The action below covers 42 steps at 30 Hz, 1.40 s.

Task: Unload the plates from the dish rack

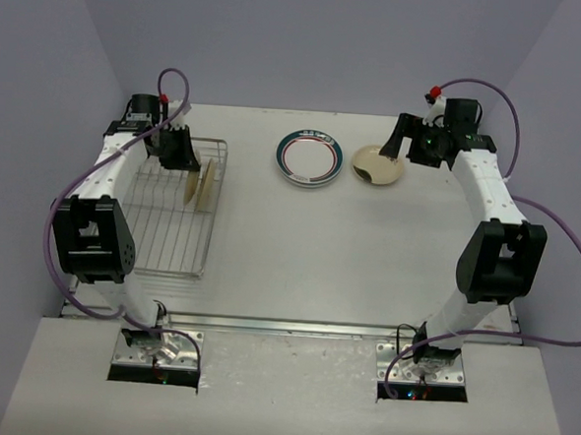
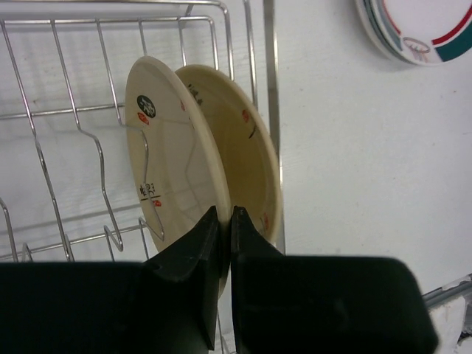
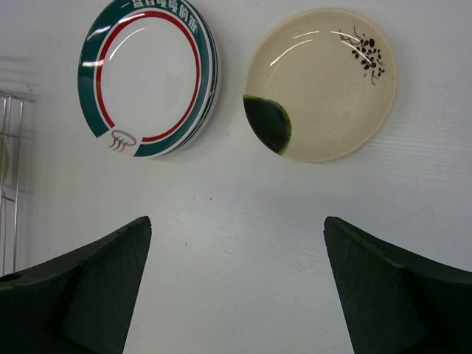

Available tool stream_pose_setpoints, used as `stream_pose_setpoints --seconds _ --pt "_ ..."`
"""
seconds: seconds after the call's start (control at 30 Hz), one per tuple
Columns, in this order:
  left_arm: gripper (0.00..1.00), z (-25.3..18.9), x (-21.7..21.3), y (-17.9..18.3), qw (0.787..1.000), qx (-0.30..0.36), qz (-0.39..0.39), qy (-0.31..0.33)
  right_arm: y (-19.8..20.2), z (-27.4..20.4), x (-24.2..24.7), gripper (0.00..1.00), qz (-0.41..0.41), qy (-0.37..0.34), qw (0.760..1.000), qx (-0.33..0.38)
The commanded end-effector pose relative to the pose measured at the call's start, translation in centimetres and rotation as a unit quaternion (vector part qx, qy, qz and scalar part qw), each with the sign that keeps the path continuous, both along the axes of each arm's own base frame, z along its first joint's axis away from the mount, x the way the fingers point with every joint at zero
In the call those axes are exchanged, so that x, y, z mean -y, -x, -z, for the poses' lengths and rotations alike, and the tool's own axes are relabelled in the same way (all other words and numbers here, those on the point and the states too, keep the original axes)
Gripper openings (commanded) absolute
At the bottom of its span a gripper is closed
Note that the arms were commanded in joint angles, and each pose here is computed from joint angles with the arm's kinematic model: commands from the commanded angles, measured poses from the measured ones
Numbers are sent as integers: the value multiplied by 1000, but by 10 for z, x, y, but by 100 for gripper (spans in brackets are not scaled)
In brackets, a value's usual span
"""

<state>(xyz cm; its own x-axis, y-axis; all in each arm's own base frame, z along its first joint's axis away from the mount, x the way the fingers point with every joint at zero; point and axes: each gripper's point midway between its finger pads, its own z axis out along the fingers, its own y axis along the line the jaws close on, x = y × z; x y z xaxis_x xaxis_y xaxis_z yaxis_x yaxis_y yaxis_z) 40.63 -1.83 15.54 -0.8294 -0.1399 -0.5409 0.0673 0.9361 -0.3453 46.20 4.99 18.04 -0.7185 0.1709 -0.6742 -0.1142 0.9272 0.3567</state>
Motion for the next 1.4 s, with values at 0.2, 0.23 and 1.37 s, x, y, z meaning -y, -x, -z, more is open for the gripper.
stream_pose_setpoints --seconds 0.2,0.23,1.37 --pt "0 -134 21 -10 985 159 58 26 -1 -53 -16 99 -22 -32 998 52" --pt "0 -138 24 -8 982 170 77 21 0 -56 -20 99 -30 -40 997 53" --pt "0 -78 203 161 479 483 548 -487 160 24 -239 44 -332 -154 920 -138"
